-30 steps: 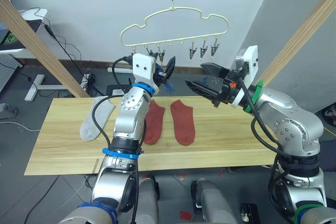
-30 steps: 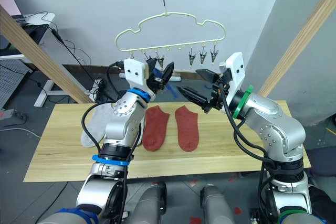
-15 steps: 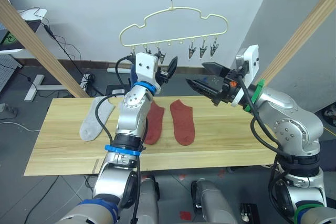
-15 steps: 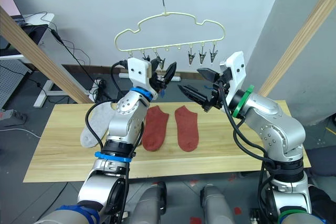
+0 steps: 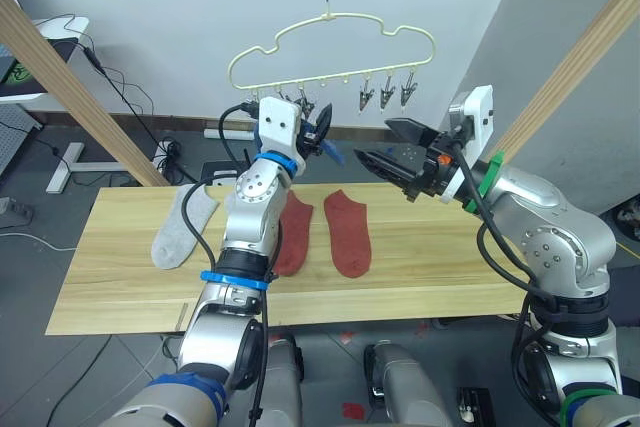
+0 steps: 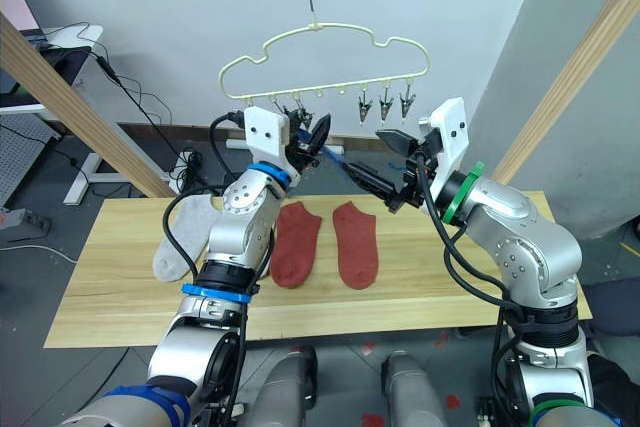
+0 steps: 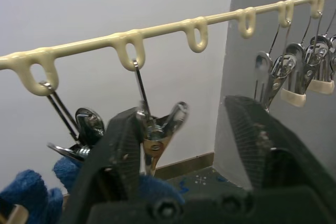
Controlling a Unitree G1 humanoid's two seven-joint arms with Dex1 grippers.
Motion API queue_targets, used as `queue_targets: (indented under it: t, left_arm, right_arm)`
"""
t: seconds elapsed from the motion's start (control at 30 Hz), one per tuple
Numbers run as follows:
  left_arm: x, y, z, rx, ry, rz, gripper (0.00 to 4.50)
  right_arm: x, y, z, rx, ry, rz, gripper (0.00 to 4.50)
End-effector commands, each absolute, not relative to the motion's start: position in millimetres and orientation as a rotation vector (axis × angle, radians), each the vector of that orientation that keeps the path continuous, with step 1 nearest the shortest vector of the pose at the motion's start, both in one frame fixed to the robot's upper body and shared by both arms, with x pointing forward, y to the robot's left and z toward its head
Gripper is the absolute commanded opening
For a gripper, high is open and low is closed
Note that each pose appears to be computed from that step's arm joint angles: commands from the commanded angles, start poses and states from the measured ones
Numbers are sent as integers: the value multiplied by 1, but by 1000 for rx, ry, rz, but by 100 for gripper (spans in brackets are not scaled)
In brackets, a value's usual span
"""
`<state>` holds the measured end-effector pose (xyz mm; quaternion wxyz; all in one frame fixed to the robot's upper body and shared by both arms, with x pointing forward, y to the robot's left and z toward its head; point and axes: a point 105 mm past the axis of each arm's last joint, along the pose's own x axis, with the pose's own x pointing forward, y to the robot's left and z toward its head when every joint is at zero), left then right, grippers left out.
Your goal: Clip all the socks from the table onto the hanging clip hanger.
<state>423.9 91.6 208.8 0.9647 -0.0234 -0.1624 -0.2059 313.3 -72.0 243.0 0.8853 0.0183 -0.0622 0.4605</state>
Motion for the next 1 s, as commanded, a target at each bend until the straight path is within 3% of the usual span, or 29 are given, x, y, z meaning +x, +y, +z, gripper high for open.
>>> queue_targets:
  t: [0.03, 0.6, 0.7, 0.87, 1.0]
  left_arm:
    - [422, 91, 227, -38, -395, -419, 256]
    - [424, 91, 228, -32, -393, -415, 256]
    - [424, 91, 228, -36, -394, -412, 201]
    - [424, 92, 228, -43, -391, -411, 64]
    - [424, 92, 228, -50, -389, -410, 22]
  right_arm:
    - [307, -71, 256, 27, -188, 974, 450]
    - [307, -71, 256, 31, -190, 974, 450]
    - [307, -71, 256, 30, -189, 975, 450]
    - [307, -70, 256, 33, -190, 976, 450]
    - [307, -70, 255, 34, -189, 976, 450]
